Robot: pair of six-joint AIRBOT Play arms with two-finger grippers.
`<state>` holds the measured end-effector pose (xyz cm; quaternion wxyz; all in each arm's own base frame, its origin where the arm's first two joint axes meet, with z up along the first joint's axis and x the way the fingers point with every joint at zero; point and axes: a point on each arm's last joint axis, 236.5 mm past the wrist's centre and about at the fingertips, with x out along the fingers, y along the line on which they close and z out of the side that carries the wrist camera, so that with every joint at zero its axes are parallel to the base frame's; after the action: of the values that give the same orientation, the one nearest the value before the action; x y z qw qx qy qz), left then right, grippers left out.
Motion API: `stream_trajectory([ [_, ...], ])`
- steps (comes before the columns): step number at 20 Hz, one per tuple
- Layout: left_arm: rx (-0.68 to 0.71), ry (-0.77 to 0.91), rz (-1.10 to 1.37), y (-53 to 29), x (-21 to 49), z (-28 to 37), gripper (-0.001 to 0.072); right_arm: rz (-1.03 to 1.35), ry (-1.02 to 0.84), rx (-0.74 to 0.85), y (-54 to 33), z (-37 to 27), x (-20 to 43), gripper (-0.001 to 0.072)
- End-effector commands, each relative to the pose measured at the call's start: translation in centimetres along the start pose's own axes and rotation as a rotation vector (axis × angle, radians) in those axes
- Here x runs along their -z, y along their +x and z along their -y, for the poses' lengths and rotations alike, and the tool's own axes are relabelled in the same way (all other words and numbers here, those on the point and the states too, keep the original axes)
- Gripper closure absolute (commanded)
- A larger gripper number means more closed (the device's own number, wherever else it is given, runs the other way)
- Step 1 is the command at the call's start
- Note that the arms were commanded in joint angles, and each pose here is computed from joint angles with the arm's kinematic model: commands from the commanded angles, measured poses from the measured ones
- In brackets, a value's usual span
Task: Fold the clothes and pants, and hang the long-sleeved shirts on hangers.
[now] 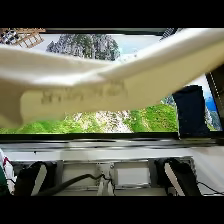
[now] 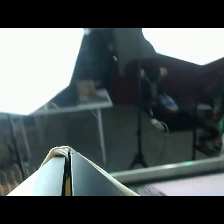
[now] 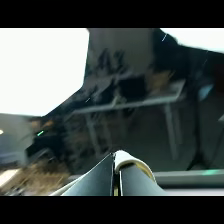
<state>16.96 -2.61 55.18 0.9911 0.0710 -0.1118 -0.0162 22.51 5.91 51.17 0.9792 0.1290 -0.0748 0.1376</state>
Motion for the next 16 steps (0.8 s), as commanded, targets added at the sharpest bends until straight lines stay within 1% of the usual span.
stream_trajectory([
  [1, -0.015, 0.029, -0.004, -2.4, -0.2, 0.0, 0.0694, 0.007, -0.074, 0.059, -2.3, 0.2, -1.0, 0.0691],
  [4, 0.092, -0.007, -0.172, -0.7, 3.9, 1.9, 0.0693, -0.134, -0.053, 0.075, -0.2, 1.7, 2.5, 0.069],
  [6, 0.119, -0.023, -0.298, 1.1, 7.4, 2.0, 0.0693, -0.228, -0.025, 0.093, 1.8, 3.4, 5.5, 0.069],
  [9, 0.147, -0.069, -0.495, 5.6, 14.2, 1.7, 0.0692, -0.474, 0.054, 0.114, 5.3, 6.5, 13.5, 0.069],
  [14, 0.191, -0.178, -0.873, 14.9, 30.0, 1.1, 0.0692, -0.756, 0.166, 0.183, 11.7, 13.5, 26.8, 0.069],
  [16, 0.194, -0.219, -0.979, 18.3, 36.5, 0.8, 0.0692, -0.816, 0.202, 0.206, 14.7, 16.3, 31.7, 0.069],
])
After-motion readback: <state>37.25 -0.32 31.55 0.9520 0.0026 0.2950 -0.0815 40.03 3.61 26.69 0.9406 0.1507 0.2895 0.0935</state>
